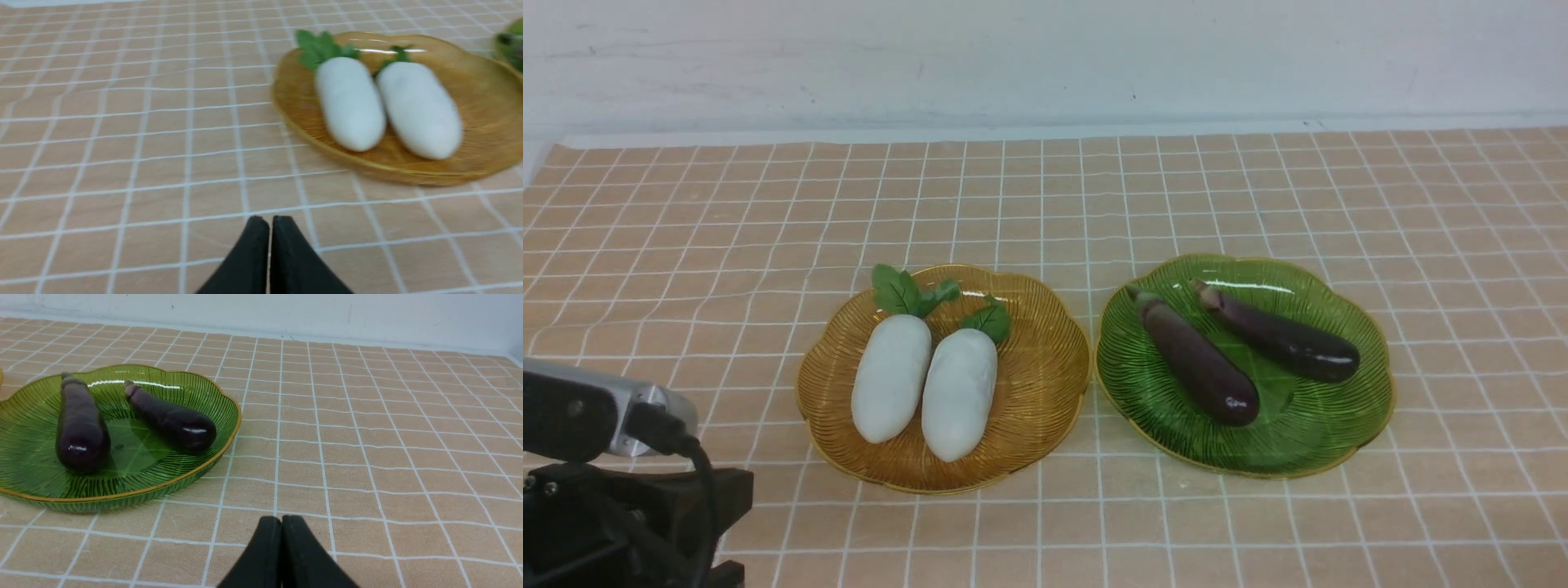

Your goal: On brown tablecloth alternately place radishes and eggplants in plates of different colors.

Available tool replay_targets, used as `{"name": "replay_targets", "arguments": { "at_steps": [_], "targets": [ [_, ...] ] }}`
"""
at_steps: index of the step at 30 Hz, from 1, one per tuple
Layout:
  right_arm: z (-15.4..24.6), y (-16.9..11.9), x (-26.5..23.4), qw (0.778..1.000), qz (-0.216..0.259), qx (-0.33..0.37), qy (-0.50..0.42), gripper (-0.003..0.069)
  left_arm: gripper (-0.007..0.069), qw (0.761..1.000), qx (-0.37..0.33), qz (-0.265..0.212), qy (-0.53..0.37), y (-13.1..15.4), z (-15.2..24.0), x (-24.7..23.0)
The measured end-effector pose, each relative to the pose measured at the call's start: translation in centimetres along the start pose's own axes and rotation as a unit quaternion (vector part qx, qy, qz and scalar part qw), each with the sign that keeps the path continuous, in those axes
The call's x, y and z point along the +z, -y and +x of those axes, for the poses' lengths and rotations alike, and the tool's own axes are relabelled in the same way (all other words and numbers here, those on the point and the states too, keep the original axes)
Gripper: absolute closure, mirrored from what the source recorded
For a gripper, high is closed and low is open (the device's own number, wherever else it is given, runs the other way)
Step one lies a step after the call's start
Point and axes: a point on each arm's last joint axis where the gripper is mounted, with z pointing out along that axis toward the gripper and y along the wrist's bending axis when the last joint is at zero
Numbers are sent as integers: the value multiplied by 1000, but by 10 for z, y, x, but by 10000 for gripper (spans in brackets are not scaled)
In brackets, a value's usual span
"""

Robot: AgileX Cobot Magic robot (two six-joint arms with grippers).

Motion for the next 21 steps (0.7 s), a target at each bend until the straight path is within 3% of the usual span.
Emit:
{"name": "replay_targets", "arguments": {
  "at_steps": [6, 21],
  "targets": [
    [0, 0, 0, 1000, 0, 0, 0, 674, 628, 999, 1, -43, 26, -5, 12, -2],
    [0, 0, 0, 1000, 0, 0, 0, 674, 628, 999, 23, -48, -3, -7, 17, -2]
  ]
}}
